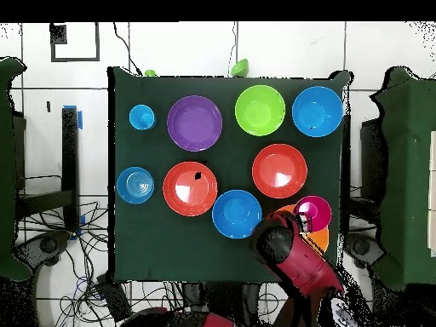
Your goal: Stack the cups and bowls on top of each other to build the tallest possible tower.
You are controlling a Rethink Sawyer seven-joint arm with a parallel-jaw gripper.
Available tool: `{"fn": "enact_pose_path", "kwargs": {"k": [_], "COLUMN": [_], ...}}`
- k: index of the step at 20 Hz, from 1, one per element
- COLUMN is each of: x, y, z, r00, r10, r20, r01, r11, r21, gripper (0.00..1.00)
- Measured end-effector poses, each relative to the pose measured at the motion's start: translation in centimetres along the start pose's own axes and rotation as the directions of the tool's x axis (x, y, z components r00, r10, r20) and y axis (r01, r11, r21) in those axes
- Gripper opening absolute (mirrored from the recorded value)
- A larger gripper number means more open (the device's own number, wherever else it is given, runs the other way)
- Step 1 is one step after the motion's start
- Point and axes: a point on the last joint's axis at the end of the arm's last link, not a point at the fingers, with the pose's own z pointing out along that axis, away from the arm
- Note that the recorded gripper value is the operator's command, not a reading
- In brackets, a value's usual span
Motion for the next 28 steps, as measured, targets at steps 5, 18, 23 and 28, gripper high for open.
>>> {"fn": "enact_pose_path", "kwargs": {"k": [5, 18, 23, 28], "x": [0.2, 1.7, 2.8, 4.0], "y": [0.8, 1.7, 2.0, 2.6], "z": [-0.4, -0.6, -0.2, 0.7], "r00": [0.9997, 0.9832, 0.9788, 0.977], "r10": [0.023, 0.176, 0.194, 0.193], "r20": [-0.011, -0.048, -0.067, -0.09], "r01": [-0.023, -0.178, -0.197, -0.2], "r11": [0.9996, 0.9832, 0.979, 0.9769], "r21": [-0.019, -0.042, -0.052, -0.075], "gripper": [0.0, 0.0, 0.0, 0.0]}}
